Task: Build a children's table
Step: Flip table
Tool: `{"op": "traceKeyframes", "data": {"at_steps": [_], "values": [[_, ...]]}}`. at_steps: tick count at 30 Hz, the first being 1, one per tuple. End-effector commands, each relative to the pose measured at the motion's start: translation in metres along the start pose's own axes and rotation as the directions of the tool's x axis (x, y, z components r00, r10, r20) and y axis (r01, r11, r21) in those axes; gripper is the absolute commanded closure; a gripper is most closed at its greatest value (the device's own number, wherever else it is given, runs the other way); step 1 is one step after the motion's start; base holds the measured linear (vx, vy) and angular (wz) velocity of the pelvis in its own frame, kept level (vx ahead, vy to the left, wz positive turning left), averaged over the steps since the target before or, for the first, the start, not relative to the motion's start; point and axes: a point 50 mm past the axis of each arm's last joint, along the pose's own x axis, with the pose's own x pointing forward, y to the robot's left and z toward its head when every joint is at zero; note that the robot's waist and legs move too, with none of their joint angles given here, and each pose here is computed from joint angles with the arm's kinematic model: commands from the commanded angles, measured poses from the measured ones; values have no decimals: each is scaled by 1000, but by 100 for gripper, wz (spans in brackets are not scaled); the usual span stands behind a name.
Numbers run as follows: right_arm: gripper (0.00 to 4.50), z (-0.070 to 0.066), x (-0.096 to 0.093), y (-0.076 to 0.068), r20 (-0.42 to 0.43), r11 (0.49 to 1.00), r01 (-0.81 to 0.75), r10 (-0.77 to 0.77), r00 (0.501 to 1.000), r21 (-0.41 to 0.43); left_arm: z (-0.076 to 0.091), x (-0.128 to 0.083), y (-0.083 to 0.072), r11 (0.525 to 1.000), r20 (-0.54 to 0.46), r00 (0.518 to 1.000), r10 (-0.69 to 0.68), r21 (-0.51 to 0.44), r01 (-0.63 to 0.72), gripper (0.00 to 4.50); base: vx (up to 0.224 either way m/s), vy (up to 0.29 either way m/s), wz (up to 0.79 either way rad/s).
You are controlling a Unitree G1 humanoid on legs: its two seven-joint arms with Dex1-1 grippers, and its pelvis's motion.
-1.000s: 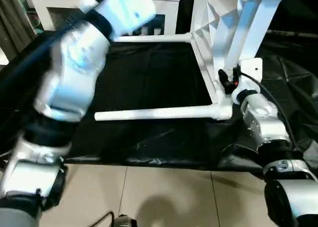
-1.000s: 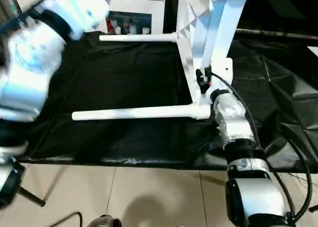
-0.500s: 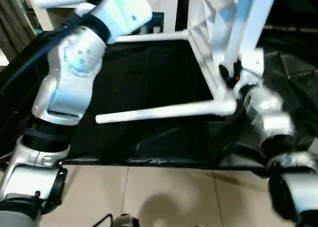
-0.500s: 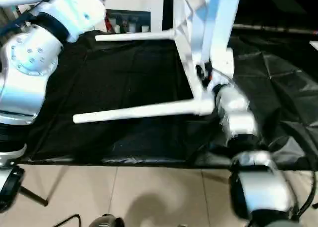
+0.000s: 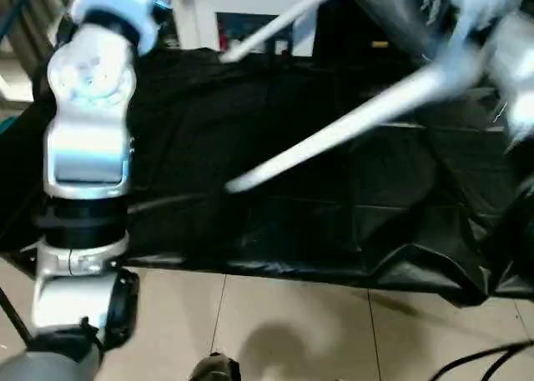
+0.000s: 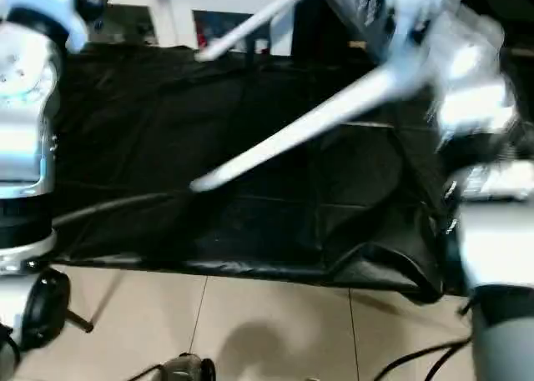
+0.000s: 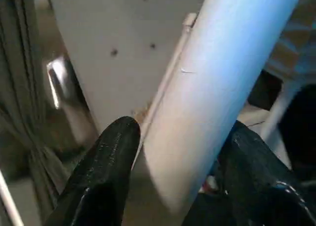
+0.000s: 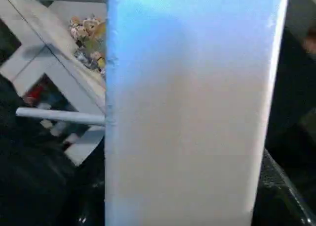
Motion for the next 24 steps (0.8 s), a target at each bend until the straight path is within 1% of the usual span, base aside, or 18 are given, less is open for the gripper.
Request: {"op": "traceKeyframes", "data": {"at_steps": [1, 3, 5, 6, 7, 8, 10, 13, 14, 15, 16, 17, 18, 20, 21, 22, 24], "values": [[252, 22, -4, -36, 79, 993, 96, -91, 993, -61, -46, -9, 11, 992, -207, 977, 55, -103, -77, 210, 0, 0, 0], [252, 28, -3, -40, 89, 991, 101, -93, 992, -86, -53, -12, 9, 990, -234, 971, 46, -118, -75, 215, 0, 0, 0], [252, 42, -1, -51, 108, 982, 119, -104, 989, -148, -71, -18, 6, 987, -300, 953, 32, -138, -77, 221, 0, 0, 0], [252, 42, -1, -51, 108, 982, 119, -104, 989, -148, -71, -18, 6, 987, -300, 953, 32, -138, -77, 224, 0, 0, 0], [252, 50, 1, -57, 119, 975, 129, -109, 987, -182, -79, -22, 4, 983, -333, 943, 28, -160, -86, 227, 0, 0, 0], [252, 50, 1, -57, 119, 975, 129, -109, 987, -182, -79, -22, 4, 983, -333, 943, 28, -160, -86, 230, 0, 0, 0], [252, 67, 3, -67, 144, 958, 161, -129, 981, -236, -95, -28, 2, 978, -387, 922, 19, -186, -99, 237, 0, 0, 0], [252, 79, 5, -74, 164, 948, 181, -141, 976, -263, -107, -33, 1, 978, -424, 906, 9, -186, -96, 247, 0, 0, 0], [252, 86, 6, -75, 170, 942, 181, -137, 976, -283, -113, -36, -1, 980, -444, 896, -1, -179, -88, 251, 0, 0, 0], [252, 90, 7, -76, 172, 938, 176, -129, 977, -298, -118, -39, -1, 982, -456, 890, -7, -173, -81, 253, 0, 0, 0], [252, 90, 7, -76, 172, 938, 176, -129, 977, -299, -118, -39, -1, 982, -457, 890, -7, -173, -81, 256, 0, 0, 0], [252, 95, 11, -72, 163, 930, 144, -92, 982, -339, -127, -43, -2, 987, -484, 875, -15, -148, -65, 259, 0, 0, 0], [252, 98, 12, -71, 160, 926, 131, -78, 984, -354, -131, -46, -2, 989, -498, 867, -18, -135, -57, 262, 0, 0, 0], [252, 99, 14, -70, 158, 923, 124, -70, 985, -365, -134, -47, -1, 990, -506, 862, -19, -127, -53, 268, 0, 0, 0], [252, 102, 16, -67, 147, 912, 101, -45, 988, -398, -139, -50, 0, 992, -520, 854, -21, -119, -48, 271, 0, 0, 0], [252, 103, 16, -67, 147, 911, 98, -41, 988, -402, -140, -50, 0, 992, -523, 852, -21, -115, -46, 275, 0, 0, 0], [252, 112, 18, -66, 151, 903, 87, -24, 988, -421, -147, -54, 3, 995, -541, 841, -22, -90, -32, 278, 0, 0, 0]]}}
